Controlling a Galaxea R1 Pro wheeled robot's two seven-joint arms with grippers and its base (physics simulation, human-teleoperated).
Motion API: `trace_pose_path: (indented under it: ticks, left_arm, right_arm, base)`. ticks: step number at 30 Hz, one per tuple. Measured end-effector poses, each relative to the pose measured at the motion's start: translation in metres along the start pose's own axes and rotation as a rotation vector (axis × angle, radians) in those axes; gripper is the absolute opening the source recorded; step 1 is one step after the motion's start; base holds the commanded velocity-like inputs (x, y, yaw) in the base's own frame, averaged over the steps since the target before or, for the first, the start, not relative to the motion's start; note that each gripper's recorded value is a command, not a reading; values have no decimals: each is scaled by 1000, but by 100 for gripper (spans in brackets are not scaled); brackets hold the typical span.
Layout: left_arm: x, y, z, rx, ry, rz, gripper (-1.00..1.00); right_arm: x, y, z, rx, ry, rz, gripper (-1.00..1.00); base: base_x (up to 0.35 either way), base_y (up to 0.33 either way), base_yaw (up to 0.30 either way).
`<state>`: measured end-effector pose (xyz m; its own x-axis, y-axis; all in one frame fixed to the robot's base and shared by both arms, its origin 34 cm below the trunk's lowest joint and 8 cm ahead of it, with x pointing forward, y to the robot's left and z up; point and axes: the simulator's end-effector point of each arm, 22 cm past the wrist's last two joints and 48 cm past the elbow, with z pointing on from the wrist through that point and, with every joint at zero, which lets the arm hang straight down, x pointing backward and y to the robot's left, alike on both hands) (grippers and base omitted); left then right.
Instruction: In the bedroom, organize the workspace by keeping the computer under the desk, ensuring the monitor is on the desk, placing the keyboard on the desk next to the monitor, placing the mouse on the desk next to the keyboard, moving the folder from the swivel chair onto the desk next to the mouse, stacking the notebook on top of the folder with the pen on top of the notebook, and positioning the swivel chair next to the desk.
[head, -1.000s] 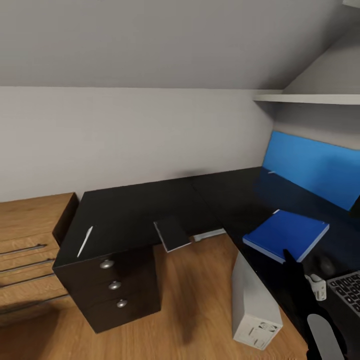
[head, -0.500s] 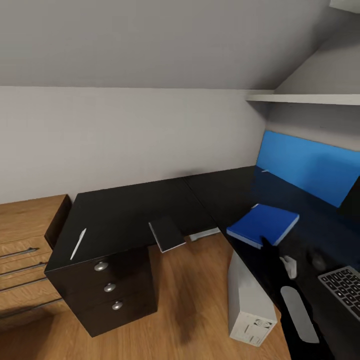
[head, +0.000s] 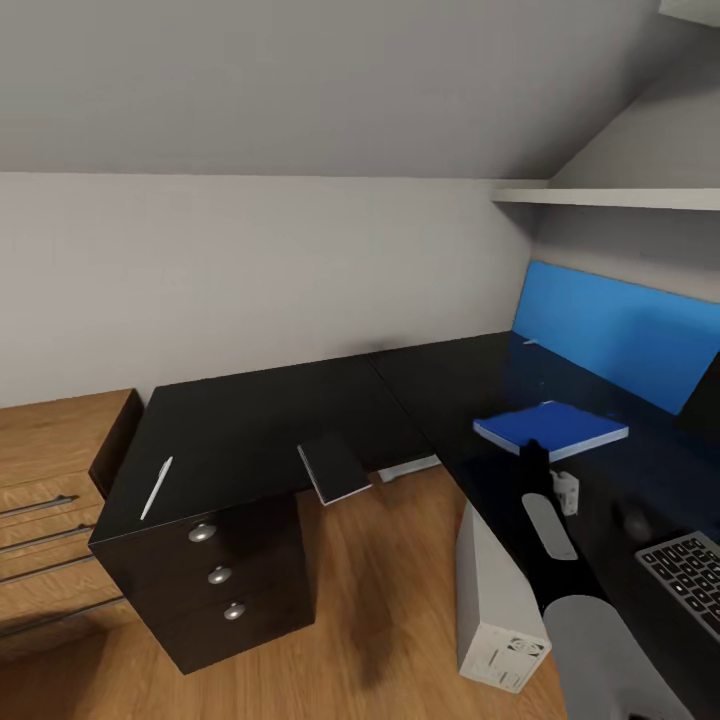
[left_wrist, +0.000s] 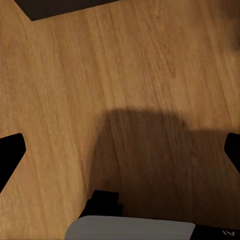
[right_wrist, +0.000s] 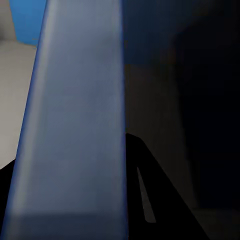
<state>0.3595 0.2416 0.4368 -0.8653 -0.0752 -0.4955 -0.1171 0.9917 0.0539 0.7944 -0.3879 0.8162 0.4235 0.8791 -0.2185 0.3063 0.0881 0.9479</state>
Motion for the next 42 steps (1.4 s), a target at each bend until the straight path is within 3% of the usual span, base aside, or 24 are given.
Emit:
trace_pose_path:
  ticks: [12,15,25,34,42]
  left_arm:
    - [0,-1,0,0,0,-3,100]
    - [-9,-13,-1,11,-28,-26,100]
    - [-41,-23,-2,30,-112,-53,100]
    - [-63,-30,-2,43,-156,-66,100]
    - [-63,-30,-2,43,-157,-66,100]
  right_arm:
    - [-6,-14,1,36,-19,39,-100]
    - [-2,-32,-5,68,-20,60,-100]
    - [-19,-49,-11,57,-44,-71,-100]
    - [-28,-44,-13,30,-61,-145,-100]
    - [-29,-37,-13,4,-67,-220,-100]
  base:
    - [0,0,0]
    - [0,0,0]
    - [0,0,0]
    - [0,0,0]
    - [0,0,0]
